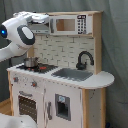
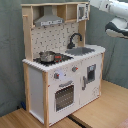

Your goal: Play with the kitchen

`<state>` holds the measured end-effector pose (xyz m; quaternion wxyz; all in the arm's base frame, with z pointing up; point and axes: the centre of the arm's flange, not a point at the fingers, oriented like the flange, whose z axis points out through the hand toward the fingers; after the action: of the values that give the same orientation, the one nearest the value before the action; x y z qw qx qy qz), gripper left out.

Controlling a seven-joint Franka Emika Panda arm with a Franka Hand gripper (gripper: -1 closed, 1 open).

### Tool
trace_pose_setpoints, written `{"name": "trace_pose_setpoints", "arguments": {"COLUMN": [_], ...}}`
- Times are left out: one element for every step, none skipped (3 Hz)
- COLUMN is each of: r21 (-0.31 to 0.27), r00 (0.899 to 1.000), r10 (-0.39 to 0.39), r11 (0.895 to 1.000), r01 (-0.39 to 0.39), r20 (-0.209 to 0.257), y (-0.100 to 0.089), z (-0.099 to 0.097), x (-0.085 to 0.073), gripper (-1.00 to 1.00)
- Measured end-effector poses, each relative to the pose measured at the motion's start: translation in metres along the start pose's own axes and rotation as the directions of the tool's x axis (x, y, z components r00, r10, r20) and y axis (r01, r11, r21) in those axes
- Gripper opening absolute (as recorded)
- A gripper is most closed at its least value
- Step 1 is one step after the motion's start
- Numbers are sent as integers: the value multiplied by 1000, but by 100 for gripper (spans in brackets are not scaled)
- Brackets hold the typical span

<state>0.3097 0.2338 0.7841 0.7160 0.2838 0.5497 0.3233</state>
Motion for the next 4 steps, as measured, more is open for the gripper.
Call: {"name": "trace_pose_setpoints", "arguments": {"r21": [-38,-72,-111,-148], "r00": [998,993,986,981], "r10": [43,98,137,160], "r11": [998,993,986,979], "r01": [-42,-93,-127,-143], "r20": [41,69,90,110], "y": [14,25,38,51], "z": [-20,-31,-40,-47], "x": [2,11,26,41], "gripper": [100,100,100,100]}}
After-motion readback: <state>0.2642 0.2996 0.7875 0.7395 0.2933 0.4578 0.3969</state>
